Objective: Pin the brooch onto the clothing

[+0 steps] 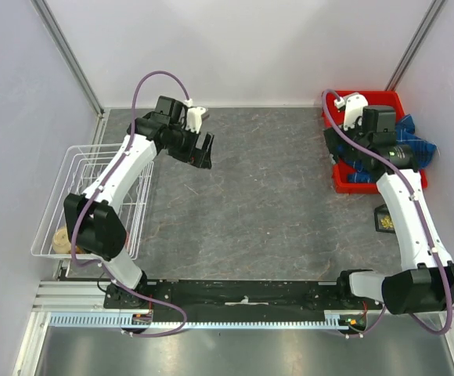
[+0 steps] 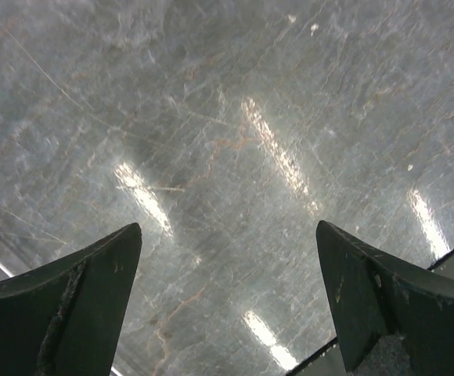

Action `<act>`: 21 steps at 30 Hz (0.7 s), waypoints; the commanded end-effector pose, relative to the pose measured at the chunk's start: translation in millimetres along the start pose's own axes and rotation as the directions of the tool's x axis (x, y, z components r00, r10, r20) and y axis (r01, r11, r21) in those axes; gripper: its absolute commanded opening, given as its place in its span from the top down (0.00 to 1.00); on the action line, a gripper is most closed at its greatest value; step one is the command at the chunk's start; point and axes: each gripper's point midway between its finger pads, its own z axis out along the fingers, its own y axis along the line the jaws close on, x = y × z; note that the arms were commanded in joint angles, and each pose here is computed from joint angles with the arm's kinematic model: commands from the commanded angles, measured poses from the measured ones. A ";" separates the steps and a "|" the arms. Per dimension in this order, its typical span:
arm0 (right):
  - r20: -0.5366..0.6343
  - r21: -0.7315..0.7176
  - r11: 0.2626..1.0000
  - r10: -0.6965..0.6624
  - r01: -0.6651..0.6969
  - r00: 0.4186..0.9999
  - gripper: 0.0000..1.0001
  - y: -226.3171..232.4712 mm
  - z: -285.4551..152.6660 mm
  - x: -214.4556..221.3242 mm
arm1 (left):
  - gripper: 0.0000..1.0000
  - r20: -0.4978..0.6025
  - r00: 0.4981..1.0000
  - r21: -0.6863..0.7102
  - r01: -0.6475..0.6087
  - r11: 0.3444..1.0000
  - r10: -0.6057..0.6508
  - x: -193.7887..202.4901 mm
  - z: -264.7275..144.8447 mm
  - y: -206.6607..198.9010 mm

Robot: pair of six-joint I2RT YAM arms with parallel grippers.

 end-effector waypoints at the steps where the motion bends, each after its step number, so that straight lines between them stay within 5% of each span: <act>1: -0.040 0.061 0.998 -0.028 0.031 0.999 0.02 -20.1 2.8 4.2 | 0.01 0.212 0.977 -0.040 -0.029 0.999 0.037 -63.7 -26.3 -1.5; 8: -0.212 0.103 0.965 -0.215 0.241 0.953 0.02 -96.1 40.9 -5.6 | 0.01 0.353 0.926 -0.067 -0.115 0.991 0.132 -95.8 -58.9 -9.2; 11: -0.308 0.057 0.917 -0.361 0.396 0.880 0.02 -123.1 62.2 1.1 | 0.01 0.372 0.917 -0.041 -0.139 0.990 0.144 -94.4 -62.7 -16.6; 14: -0.392 -0.002 0.876 -0.445 0.483 0.805 0.02 -142.3 90.6 11.8 | 0.01 0.354 0.925 -0.021 -0.141 0.990 0.140 -84.6 -56.6 -18.3; 21: -0.454 -0.091 0.849 -0.500 0.520 0.737 0.02 -156.7 157.2 36.7 | 0.01 0.291 0.950 0.022 -0.121 0.992 0.109 -63.5 -38.7 -19.5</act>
